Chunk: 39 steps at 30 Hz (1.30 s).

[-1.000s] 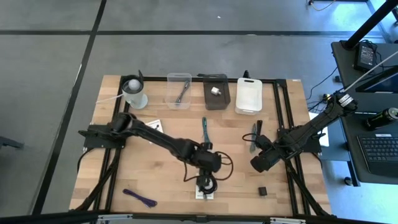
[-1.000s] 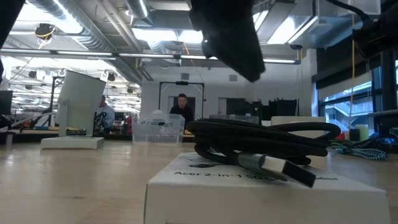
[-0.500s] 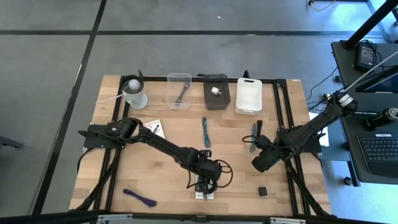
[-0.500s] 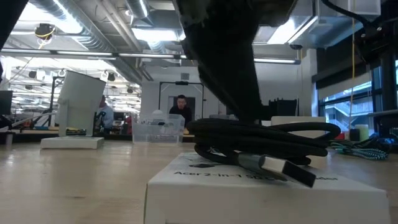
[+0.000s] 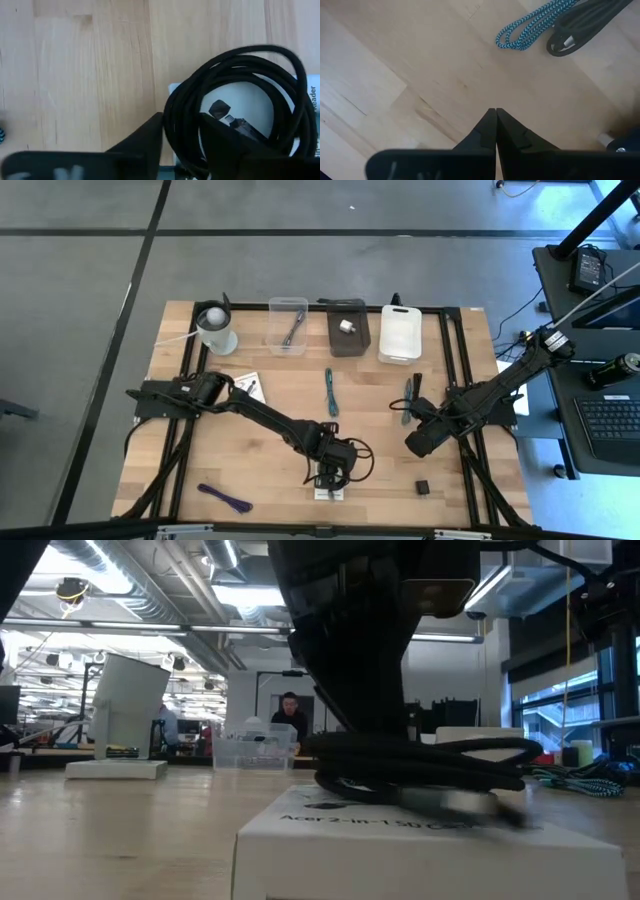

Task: Pick and place items into bin
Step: Put the bottom black charger cable into the transparent bin

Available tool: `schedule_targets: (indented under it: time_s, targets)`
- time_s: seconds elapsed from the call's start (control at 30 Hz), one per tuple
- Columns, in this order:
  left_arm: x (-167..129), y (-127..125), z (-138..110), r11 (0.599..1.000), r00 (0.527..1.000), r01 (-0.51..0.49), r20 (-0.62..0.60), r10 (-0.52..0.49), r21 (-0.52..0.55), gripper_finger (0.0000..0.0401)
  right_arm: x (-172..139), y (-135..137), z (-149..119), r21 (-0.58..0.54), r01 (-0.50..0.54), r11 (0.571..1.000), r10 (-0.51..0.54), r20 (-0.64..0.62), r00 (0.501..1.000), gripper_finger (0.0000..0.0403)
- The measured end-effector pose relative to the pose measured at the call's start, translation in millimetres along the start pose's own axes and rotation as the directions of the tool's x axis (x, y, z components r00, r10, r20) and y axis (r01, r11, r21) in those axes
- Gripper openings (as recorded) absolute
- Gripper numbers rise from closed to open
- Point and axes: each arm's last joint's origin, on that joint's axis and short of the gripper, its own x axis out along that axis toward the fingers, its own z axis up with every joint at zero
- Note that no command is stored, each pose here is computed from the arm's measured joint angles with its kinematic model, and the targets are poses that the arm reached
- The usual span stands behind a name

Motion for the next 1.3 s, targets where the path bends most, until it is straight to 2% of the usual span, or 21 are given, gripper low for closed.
schedule_targets:
  time_s: [0.17,0.23,0.37,0.5,0.77,0.9,1.0,1.13,1.3]
  targets:
    - [-1.4,-0.4,0.4,1.0,1.0,0.014,0.0,-0.014,0.001,0.0027,0.1,-0.1,0.0,0.0,0.0,1.0,0.0,0.001,1.0,0.0005]
    - [-2.9,-0.8,1.4,1.0,1.0,0.03,0.005,-0.03,0.006,0.0011,0.1,-0.1,0.1,0.0,0.001,1.0,-0.001,0.005,1.0,0.0005]
    - [-9.5,0.3,3.7,0.999,0.999,0.045,0.018,-0.045,0.003,0.0007,0.1,-0.1,0.5,0.0,0.003,1.0,-0.003,0.019,1.0,0.0005]
    - [-28.6,0.6,8.3,0.998,0.996,0.07,0.057,-0.07,-0.004,0.0006,0.1,-0.1,0.8,0.0,0.004,1.0,-0.004,0.027,1.0,0.0005]
    - [-87.0,8.5,18.2,0.996,0.979,0.088,0.186,-0.082,-0.022,0.0005,0.1,-0.1,0.8,-0.018,0.004,1.0,-0.004,0.029,1.0,0.0005]
    - [-121.9,22.9,22.1,0.992,0.964,0.09,0.258,-0.064,-0.09,0.0004,0.1,0.4,1.4,-0.017,0.001,1.0,0.0,0.045,0.999,0.0005]
    - [-147.8,40.5,22.0,0.993,0.955,0.054,0.295,-0.02,-0.109,0.0004,0.1,1.9,1.8,-0.016,-0.014,1.0,0.015,0.056,0.998,0.0005]
    - [-175.2,65.9,16.7,0.997,0.956,-0.007,0.292,0.031,-0.082,0.0004,0.1,2.5,2.4,-0.015,-0.018,1.0,0.019,0.072,0.997,0.0005]
    - [-198.3,107.7,4.0,0.994,0.969,-0.086,0.226,0.099,-0.065,0.0003,0.0,3.3,2.6,-0.014,-0.027,1.0,0.028,0.075,0.997,0.0005]
